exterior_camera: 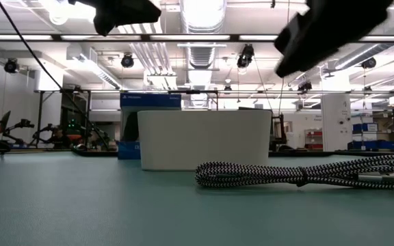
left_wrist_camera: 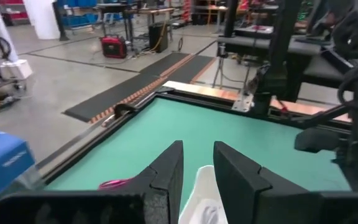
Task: Pick and place USB-C Cables
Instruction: Put the white black charger cable into the white bin
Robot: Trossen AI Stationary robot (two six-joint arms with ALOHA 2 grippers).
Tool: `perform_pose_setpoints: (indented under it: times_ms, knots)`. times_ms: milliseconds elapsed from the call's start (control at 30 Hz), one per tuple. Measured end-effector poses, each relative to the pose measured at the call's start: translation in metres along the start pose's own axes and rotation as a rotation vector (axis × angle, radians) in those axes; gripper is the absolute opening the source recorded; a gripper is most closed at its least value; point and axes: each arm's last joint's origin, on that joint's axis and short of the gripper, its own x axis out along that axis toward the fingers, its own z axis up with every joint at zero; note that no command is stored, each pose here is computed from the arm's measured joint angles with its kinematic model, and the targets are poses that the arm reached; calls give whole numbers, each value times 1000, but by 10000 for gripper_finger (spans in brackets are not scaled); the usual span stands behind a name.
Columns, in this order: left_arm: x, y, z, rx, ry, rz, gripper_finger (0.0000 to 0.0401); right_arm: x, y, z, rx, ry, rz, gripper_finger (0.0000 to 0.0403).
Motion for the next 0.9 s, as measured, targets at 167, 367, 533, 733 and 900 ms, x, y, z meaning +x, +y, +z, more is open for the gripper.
perform_pose_setpoints:
  times_ms: [167, 367, 533, 733, 900]
  knots:
    - [6, -11, -4, -14, -17, -38, 73, -2, 14, -18, 8, 12, -34, 68]
    - [10, -26, -10, -28, -39, -89, 73, -7, 30, -30, -6, -17, -81, 68]
    - [12, -35, -14, -39, -54, -114, 73, -9, 38, -38, -29, -60, -124, 68]
    - [13, -37, -14, -46, -62, -121, 73, -4, 35, -47, -18, -89, -116, 68]
    - [12, -37, -13, -50, -69, -121, 73, -2, 33, -53, -11, -85, -117, 68]
